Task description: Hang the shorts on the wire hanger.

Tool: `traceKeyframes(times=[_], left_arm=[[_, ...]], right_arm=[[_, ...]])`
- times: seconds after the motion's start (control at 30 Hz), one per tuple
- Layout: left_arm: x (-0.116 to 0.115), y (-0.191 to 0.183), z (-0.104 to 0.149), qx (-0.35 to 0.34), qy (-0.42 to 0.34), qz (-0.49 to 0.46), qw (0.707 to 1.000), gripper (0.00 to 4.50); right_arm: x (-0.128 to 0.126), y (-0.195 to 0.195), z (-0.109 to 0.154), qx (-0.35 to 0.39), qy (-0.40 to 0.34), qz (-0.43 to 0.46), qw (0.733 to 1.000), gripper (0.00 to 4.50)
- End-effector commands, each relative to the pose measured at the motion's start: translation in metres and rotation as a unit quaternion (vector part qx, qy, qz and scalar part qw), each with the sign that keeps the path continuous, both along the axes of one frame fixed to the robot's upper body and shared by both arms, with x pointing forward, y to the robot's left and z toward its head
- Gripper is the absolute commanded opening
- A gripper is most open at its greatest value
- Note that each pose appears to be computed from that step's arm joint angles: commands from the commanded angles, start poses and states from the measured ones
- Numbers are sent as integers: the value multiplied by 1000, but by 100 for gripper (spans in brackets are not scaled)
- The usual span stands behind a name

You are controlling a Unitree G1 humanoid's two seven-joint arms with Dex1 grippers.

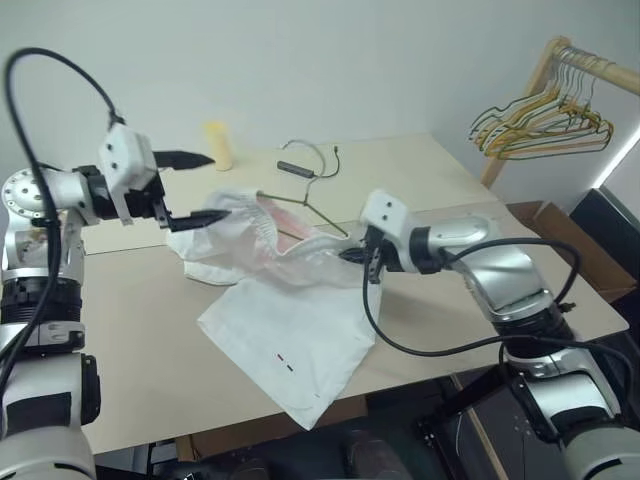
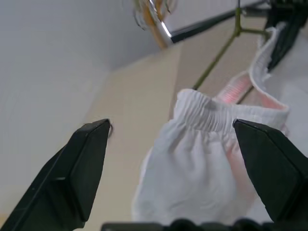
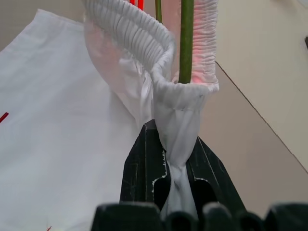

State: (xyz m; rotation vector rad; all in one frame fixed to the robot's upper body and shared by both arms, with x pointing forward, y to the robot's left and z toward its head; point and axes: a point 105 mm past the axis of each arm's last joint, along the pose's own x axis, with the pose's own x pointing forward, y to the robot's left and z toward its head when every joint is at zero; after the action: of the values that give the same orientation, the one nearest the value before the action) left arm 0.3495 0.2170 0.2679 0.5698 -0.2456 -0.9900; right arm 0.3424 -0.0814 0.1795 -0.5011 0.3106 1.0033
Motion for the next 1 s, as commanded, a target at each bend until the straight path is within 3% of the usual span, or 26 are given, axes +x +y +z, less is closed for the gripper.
traceKeyframes(times=[0.03, 0.2, 0.3, 0.47, 0.6, 1.0], left_arm=[[-17, -9, 15, -68, -21, -26, 997, 448], [-37, -19, 17, -153, -17, -65, 986, 448], [-42, -28, 13, -177, -12, -74, 981, 448], [-47, -41, 12, -202, -11, -90, 975, 448], [-52, -46, 18, -227, -15, -114, 967, 448], [-52, -48, 18, -219, -14, -123, 968, 448]], right_arm=[[4, -31, 23, 40, 17, -99, 994, 0], [7, -73, 20, 46, 56, -233, 970, 0], [11, -105, 16, 58, 87, -326, 940, 0], [17, -152, 17, 111, 120, -474, 865, 0], [18, -193, 12, 90, 102, -596, 791, 0], [3, -248, 37, 56, 44, -766, 639, 0]])
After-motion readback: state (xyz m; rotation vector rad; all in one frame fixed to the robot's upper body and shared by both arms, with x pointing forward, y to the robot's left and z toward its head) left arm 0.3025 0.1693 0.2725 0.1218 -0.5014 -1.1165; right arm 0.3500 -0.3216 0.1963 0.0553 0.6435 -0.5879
